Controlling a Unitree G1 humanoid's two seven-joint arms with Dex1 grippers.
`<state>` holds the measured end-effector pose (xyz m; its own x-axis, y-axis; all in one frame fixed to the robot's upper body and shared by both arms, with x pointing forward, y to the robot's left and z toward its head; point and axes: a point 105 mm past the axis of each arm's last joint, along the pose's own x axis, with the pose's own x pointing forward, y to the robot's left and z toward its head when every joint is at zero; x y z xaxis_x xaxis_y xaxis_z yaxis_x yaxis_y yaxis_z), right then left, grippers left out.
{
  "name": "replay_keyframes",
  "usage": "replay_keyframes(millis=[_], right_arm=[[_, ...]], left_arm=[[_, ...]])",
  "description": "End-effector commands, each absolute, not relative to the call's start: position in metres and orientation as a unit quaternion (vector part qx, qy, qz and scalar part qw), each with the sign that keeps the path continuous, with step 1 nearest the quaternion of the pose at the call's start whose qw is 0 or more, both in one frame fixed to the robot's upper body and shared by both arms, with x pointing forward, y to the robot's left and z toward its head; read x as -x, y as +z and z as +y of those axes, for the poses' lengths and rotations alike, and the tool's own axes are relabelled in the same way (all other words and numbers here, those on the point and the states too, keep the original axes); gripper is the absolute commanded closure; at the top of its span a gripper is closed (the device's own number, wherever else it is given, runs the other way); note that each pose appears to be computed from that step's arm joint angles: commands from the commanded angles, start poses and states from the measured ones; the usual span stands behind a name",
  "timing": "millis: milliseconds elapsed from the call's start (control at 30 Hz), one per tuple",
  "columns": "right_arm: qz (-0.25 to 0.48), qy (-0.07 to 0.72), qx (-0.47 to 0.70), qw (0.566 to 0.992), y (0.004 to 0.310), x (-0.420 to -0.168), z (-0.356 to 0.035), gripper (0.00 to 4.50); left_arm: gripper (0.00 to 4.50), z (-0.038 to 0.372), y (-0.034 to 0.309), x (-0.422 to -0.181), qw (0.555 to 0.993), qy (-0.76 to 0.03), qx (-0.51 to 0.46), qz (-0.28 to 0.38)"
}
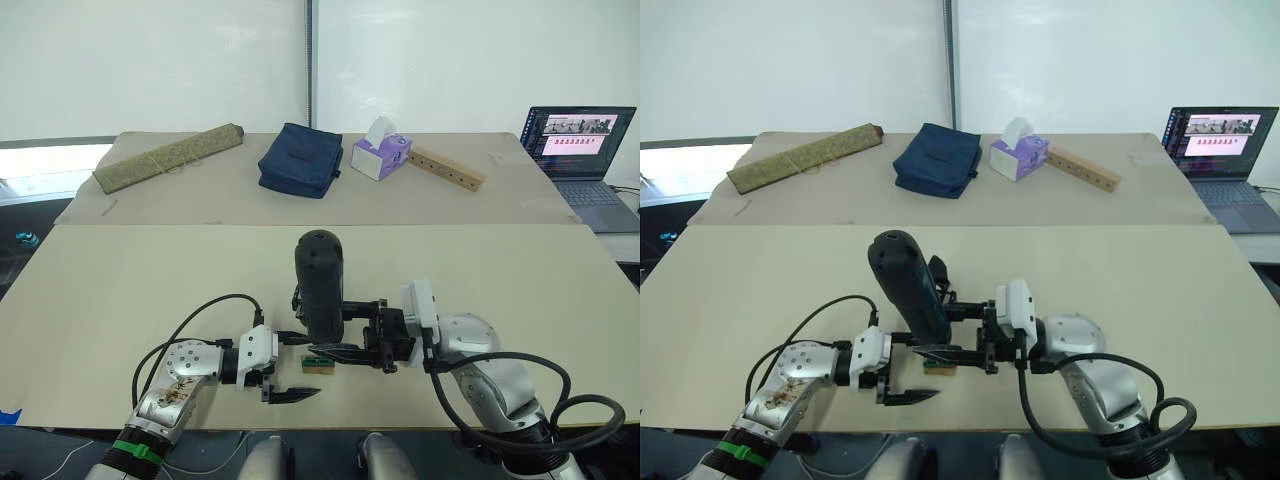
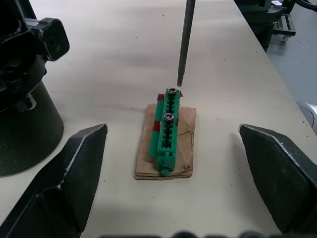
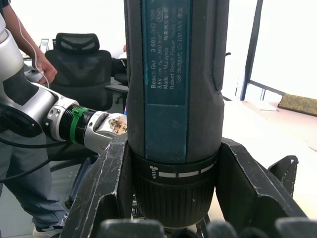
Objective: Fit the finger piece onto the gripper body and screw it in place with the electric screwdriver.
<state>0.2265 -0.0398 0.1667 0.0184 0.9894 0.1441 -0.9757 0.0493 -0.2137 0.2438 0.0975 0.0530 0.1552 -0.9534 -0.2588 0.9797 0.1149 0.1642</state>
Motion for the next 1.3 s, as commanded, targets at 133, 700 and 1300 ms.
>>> replay_keyframes(millis=[133, 700, 1300], right_arm=[[-0.174, 0.691, 0.039, 0.701, 0.1832, -0.2232, -0.0382, 2.6], [-0.172, 0.691, 0.04, 0.701, 0.1839, -0.2232, -0.0408, 2.6], [-0.17, 0.689, 0.042, 0.703, 0.1825, -0.2256, -0.0415, 2.6]], left_arm=[[0.0, 0.0988, 0.0377, -0.2376, 0.743, -0.649, -0.139, 0.085], [0.0, 0.0979, 0.0389, -0.2373, 0.743, -0.649, -0.136, 0.087], [0.0, 0.1015, 0.0294, -0.234, 0.743, -0.649, -0.133, 0.093]])
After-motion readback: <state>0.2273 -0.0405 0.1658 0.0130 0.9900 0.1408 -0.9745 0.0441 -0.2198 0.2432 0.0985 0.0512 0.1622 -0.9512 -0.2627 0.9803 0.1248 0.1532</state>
